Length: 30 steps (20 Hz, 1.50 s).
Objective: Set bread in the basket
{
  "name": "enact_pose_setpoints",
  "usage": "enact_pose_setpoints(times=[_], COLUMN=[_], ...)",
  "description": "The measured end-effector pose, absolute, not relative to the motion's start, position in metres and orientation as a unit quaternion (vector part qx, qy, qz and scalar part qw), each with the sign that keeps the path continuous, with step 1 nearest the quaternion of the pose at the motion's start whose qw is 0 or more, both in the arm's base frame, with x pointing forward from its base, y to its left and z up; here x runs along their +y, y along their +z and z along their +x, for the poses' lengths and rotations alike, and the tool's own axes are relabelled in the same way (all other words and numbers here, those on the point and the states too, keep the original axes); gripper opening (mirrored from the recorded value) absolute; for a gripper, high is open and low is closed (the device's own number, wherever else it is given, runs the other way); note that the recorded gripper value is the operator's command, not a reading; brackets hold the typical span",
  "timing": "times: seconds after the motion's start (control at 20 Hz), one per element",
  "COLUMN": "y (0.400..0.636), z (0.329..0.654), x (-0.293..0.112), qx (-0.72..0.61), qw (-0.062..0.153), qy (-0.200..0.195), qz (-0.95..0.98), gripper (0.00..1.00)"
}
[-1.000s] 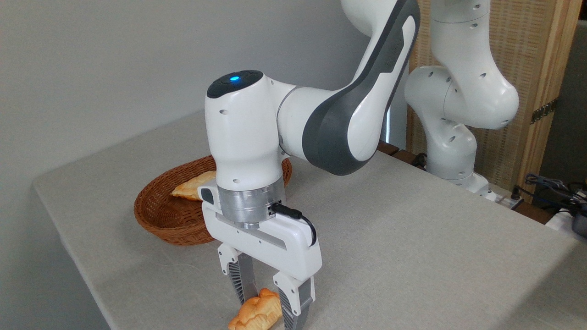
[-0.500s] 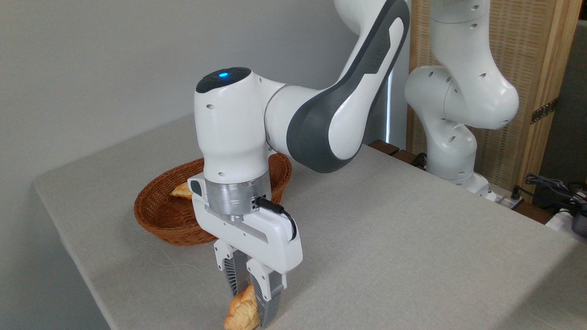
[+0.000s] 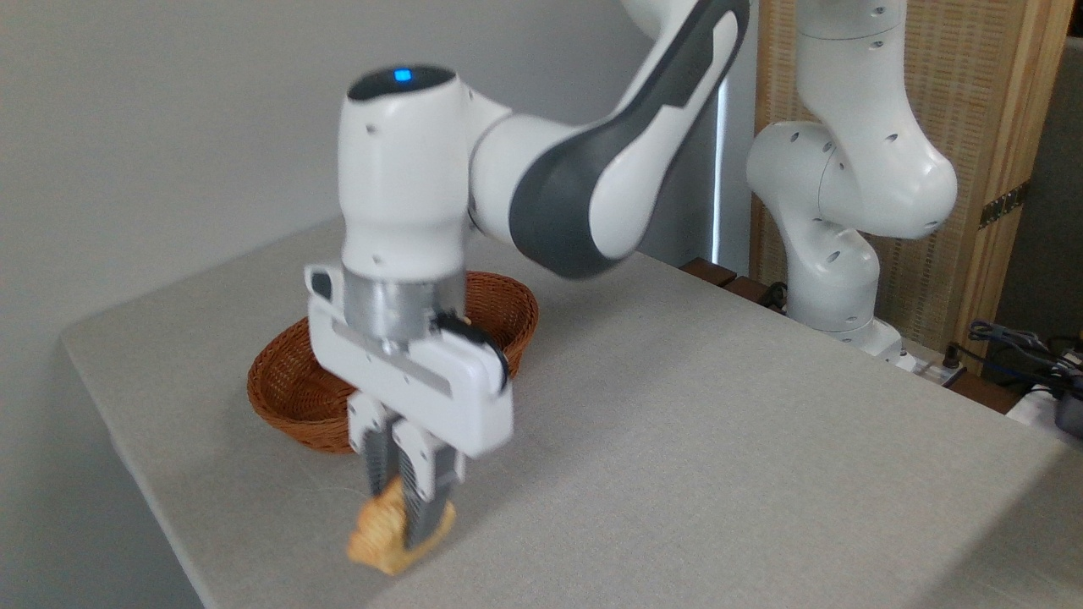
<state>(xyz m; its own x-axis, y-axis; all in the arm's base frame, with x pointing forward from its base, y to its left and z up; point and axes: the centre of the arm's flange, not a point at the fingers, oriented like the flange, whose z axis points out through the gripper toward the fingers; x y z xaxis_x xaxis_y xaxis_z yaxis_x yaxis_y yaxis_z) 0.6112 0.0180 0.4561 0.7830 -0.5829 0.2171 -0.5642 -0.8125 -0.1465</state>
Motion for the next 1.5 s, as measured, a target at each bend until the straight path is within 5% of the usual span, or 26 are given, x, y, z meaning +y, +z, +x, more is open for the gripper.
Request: enact_pose_setpoints(times=[0.2,0.3,0.4,0.45,0.85,1.5], y=[0.482,0.491,0.5,0.504,0.501,0.512], z=[0.603,0.597,0.59,0.586,0.563,0.561], x=[-0.061,-0.091,-0.117,-0.127,-0.195,-0.173], qx=[0.343,0.351,0.366,0.372,0.411,0.399], qw=[0.001,-0.022,-0.032,-0.035,-0.055,-0.051], qy=[-0.158,-0.17,-0.179,-0.181,-0.168,-0.153], qz=[-0.926,-0.92,-0.913,-0.91,-0.894,-0.903], gripper=[0.19,0.32,0.94,1.0,1.0,1.0])
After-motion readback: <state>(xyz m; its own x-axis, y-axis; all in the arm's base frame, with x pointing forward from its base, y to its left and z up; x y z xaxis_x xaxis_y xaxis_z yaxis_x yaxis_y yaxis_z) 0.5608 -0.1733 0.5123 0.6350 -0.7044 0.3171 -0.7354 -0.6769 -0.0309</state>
